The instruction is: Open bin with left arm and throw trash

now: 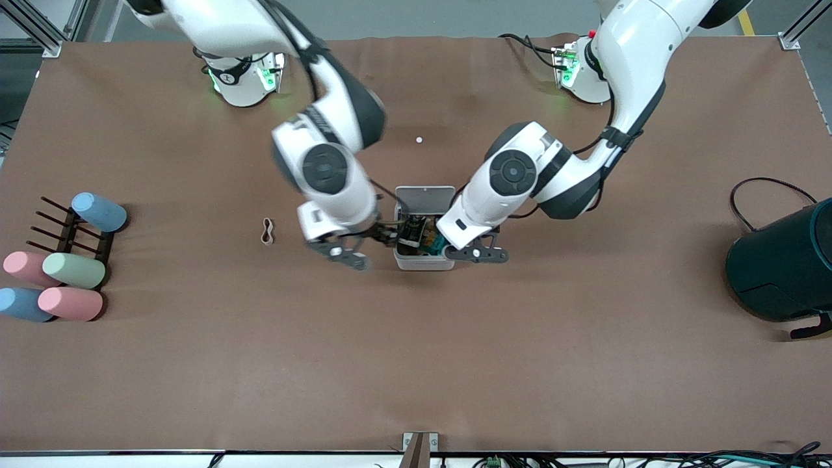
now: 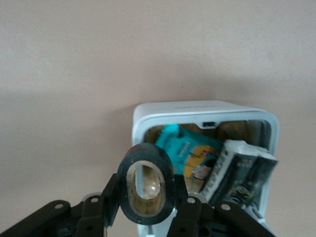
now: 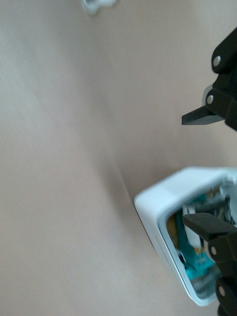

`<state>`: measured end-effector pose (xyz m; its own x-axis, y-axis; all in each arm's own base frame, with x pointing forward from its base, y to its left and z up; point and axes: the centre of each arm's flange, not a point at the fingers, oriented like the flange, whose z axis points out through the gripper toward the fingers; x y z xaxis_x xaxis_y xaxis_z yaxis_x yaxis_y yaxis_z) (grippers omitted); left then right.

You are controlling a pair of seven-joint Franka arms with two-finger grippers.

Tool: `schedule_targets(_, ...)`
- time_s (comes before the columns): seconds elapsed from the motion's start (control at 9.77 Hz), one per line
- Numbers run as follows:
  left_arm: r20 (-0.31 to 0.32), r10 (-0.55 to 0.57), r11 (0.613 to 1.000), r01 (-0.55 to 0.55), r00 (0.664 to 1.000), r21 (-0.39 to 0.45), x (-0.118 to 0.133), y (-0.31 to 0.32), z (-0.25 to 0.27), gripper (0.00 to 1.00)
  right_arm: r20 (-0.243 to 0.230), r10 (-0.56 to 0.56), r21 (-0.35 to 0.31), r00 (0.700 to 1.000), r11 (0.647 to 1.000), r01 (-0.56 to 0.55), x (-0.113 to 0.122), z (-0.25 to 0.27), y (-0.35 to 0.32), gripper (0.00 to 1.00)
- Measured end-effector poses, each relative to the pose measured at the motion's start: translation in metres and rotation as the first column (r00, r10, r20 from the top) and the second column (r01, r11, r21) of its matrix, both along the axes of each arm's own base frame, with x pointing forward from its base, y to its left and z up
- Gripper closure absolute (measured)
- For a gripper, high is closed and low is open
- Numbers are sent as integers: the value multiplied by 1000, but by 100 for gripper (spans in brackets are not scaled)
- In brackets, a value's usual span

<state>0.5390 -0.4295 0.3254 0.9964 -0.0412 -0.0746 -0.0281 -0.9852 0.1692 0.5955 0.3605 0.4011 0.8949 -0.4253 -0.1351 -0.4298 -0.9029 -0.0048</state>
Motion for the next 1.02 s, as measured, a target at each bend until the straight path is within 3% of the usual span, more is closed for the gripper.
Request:
schedule_targets(0.31,31,5,998,-7,1000,64,-5,-6,-15,53,-50,98,14,994,995,-98,11,-35,-134,19)
schedule_targets(0.72,54,16,994,-22,998,106,-7,-12,-29,53,-87,280,40,956,960,-278,-51,-147,-200,17)
schedule_targets(1.02,60,8,995,-14,998,98,-9,-21,-26,53,-49,364,49,930,931,-361,-80,-185,-232,11)
